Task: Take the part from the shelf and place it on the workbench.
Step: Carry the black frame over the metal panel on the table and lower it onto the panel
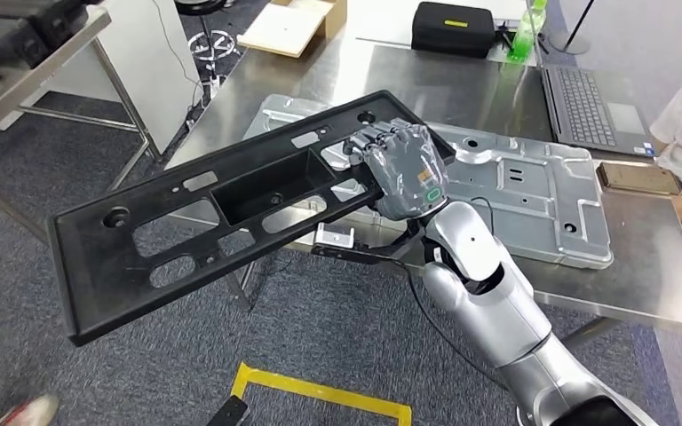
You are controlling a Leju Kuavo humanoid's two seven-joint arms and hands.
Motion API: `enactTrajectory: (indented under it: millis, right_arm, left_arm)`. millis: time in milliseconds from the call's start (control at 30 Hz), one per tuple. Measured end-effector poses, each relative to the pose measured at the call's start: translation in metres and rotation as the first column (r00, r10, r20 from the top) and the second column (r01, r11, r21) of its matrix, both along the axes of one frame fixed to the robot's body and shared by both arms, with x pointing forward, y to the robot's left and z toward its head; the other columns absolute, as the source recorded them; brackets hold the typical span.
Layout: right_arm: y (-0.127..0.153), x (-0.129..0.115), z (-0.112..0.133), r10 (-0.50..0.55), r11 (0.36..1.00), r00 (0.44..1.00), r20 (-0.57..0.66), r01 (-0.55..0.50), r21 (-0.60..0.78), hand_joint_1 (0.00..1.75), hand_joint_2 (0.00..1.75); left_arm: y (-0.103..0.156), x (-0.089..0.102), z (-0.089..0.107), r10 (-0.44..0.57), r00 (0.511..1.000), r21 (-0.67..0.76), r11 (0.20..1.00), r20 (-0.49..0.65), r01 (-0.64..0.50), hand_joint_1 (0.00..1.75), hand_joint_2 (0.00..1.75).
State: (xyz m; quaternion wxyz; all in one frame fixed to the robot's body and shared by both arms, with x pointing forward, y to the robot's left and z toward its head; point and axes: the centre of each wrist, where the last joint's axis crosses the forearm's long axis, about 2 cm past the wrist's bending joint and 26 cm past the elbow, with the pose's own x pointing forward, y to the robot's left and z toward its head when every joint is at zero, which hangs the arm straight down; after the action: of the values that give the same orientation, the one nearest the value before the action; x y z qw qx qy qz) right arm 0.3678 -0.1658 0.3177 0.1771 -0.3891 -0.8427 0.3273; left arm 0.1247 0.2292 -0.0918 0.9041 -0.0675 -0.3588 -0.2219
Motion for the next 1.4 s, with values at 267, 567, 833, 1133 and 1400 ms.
enactTrajectory:
  millis: [267,567,833,1133,1400]
  right_arm:
    - [-0.0029,0.0007,0.0008,-0.007,1.000,1.000,0.001,0.007,0.005,1.75,1.75]
    - [-0.0041,0.0013,-0.0004,-0.011,1.000,1.000,-0.002,0.011,0.000,1.75,1.75]
    - [-0.0032,0.0017,0.0003,-0.011,1.000,1.000,0.000,0.011,-0.002,1.75,1.75]
    - [-0.0035,0.0017,0.0011,-0.011,1.000,1.000,0.003,0.011,0.000,1.75,1.75]
    - [-0.0043,0.0006,-0.0030,-0.013,1.000,1.000,-0.007,0.013,0.000,1.75,1.75]
  left_arm:
    - [-0.0005,0.0006,0.0002,0.000,1.000,-0.003,1.000,0.004,0.000,0.00,1.75]
    - [-0.0008,0.0047,0.0014,-0.003,1.000,-0.007,1.000,0.017,0.003,0.00,1.75]
    - [-0.0008,-0.0007,-0.0001,-0.006,1.000,-0.018,1.000,0.012,0.006,0.00,1.75]
    - [0.0006,0.0004,0.0000,-0.004,1.000,-0.021,1.000,0.017,0.004,0.00,1.75]
    - [0.0010,-0.0012,-0.0005,-0.005,1.000,-0.033,0.999,0.017,0.006,0.00,1.75]
